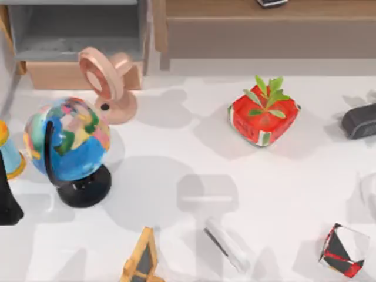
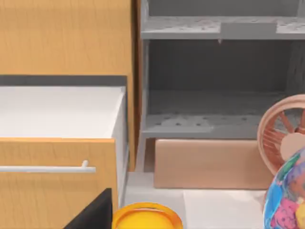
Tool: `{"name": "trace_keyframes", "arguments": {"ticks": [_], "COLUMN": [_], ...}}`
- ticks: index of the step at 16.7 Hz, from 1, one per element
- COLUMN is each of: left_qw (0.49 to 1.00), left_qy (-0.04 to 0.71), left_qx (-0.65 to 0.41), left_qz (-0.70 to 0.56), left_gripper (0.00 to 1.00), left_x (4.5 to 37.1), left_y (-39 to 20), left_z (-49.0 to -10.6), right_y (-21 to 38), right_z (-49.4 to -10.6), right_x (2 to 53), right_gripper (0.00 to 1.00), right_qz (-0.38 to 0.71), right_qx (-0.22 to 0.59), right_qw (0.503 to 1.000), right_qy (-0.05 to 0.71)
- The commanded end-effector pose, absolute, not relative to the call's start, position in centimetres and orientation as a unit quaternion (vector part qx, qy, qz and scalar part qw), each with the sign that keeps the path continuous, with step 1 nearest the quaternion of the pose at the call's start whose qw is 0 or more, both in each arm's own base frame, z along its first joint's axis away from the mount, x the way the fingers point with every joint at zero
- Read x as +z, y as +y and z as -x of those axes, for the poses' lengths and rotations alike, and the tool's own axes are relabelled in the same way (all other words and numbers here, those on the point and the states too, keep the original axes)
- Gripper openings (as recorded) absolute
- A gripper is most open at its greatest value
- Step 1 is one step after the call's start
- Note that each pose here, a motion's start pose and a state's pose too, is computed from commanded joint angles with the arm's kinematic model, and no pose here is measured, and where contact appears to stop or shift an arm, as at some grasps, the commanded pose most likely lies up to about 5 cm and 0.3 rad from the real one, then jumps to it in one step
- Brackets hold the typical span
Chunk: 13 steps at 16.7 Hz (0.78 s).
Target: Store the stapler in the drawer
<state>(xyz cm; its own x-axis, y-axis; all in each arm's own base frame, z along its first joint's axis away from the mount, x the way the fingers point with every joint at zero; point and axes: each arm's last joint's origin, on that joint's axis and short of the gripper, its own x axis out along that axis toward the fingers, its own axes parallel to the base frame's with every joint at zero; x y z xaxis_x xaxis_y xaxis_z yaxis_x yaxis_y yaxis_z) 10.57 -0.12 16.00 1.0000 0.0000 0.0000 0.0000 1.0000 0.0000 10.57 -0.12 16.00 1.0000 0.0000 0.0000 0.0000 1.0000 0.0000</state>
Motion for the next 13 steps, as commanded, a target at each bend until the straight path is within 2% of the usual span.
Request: {"name": "trace_keyframes", "arguments": {"ticks": [4,7,10,13], "left_qw": [1.0,0.995,0.973,0.925], "left_qy": [0.01,0.055,0.137,0.259], "left_qx": [-0.011,-0.049,-0.092,-0.114], "left_qz": [0.015,0.073,0.162,0.255], "left_gripper": [1.0,1.0,1.0,1.0], "left_x": [16.6,19.1,23.2,27.5], "left_y": [-0.3,-0.9,-2.1,-4.6], "left_z": [-10.6,-10.8,-12.0,-15.1], "right_y": [-0.1,-0.1,-0.1,-0.1], "right_z": [-10.6,-10.6,-10.6,-10.6], "right_x": [16.0,16.0,16.0,16.0], "right_gripper": [1.0,1.0,1.0,1.0], "right_qz": [0.0,0.0,0.0,0.0], "right_qx": [0.0,0.0,0.0,0.0], "right_qw": [1.0,1.0,1.0,1.0], "right_qy": [0.0,0.0,0.0,0.0]}}
